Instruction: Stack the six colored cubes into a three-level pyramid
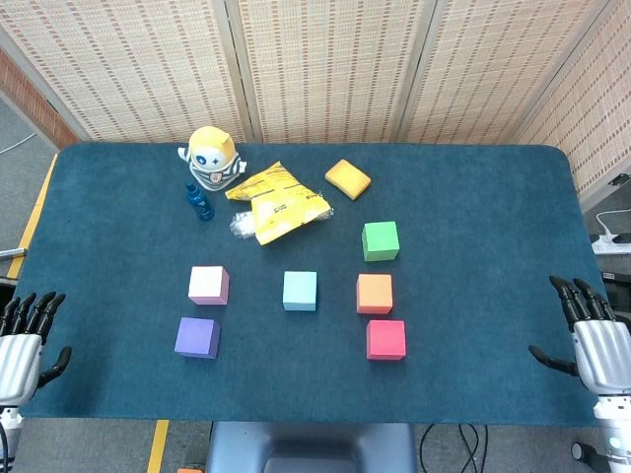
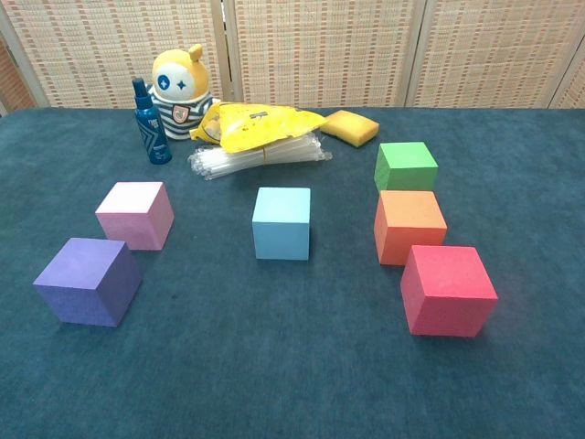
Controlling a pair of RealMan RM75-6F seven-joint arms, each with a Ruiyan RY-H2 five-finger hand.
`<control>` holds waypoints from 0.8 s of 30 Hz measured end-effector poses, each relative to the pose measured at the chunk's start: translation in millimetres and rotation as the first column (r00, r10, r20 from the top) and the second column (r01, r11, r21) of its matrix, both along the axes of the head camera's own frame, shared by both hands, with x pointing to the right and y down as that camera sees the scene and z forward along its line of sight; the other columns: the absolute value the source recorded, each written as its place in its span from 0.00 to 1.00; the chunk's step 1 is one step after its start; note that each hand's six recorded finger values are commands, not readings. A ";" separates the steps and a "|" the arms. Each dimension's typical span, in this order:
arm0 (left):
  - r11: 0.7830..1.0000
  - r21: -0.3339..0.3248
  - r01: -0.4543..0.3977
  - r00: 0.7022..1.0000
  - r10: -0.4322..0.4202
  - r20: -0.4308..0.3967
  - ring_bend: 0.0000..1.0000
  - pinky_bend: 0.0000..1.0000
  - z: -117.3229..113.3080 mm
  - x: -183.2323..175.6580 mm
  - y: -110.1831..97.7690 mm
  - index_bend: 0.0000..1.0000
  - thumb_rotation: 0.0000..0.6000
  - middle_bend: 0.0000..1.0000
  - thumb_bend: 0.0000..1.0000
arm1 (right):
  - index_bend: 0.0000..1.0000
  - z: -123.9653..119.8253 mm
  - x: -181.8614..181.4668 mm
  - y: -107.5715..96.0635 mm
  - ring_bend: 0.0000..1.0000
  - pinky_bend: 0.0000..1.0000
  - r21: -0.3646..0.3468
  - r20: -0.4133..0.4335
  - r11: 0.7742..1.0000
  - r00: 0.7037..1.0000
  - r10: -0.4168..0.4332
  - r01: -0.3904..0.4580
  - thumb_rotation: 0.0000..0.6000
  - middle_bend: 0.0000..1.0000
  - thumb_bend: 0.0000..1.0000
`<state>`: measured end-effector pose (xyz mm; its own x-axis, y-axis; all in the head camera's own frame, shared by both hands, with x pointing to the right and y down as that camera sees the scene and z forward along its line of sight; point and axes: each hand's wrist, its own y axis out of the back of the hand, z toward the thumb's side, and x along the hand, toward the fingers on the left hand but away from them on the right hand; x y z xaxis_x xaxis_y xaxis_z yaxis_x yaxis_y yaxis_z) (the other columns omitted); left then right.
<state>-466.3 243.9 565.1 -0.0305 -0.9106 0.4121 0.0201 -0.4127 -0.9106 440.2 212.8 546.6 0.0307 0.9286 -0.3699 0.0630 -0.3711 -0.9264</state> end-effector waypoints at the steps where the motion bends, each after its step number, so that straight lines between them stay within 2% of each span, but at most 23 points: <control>1: 1.000 0.002 0.000 1.000 0.000 0.001 0.02 0.04 0.5 0.2 -0.2 0.09 1.00 0.08 0.37 | 0.05 0.2 -0.2 -0.1 0.18 0.29 -0.001 0.001 1.000 1.000 0.000 0.000 1.00 0.22 0.16; 8: 1.000 0.009 -0.012 1.000 0.012 -0.008 0.02 0.05 0.6 4.4 -2.9 0.10 1.00 0.08 0.37 | 0.05 -0.5 -1.0 0.2 0.18 0.29 0.000 0.011 1.000 1.000 -0.002 0.002 1.00 0.22 0.16; 14: 0.997 0.002 -0.075 0.997 0.075 -0.034 0.08 0.08 4.9 17.4 -18.3 0.15 1.00 0.12 0.37 | 0.03 -9.2 -1.4 -5.3 0.18 0.29 0.025 0.017 1.000 1.000 -0.017 0.016 1.00 0.22 0.16; 20: 0.985 -0.066 -0.159 0.978 0.148 -0.147 0.10 0.11 27.0 45.4 -49.6 0.15 1.00 0.13 0.37 | 0.03 -22.9 -5.9 -16.1 0.18 0.29 0.054 0.008 0.997 0.999 -0.048 0.047 1.00 0.22 0.16; 24: 0.963 -0.143 -0.230 0.953 0.193 -0.234 0.08 0.12 51.7 74.5 -76.0 0.13 1.00 0.13 0.36 | 0.03 -27.3 -8.8 -22.5 0.18 0.29 0.056 0.000 0.997 0.998 -0.060 0.060 1.00 0.22 0.16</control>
<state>-391.8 167.8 616.8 0.2613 -0.8044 0.5335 -0.0661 -0.5663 -0.8215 431.3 190.3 519.3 0.0873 0.9442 -0.3175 0.0435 -0.3220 -0.9457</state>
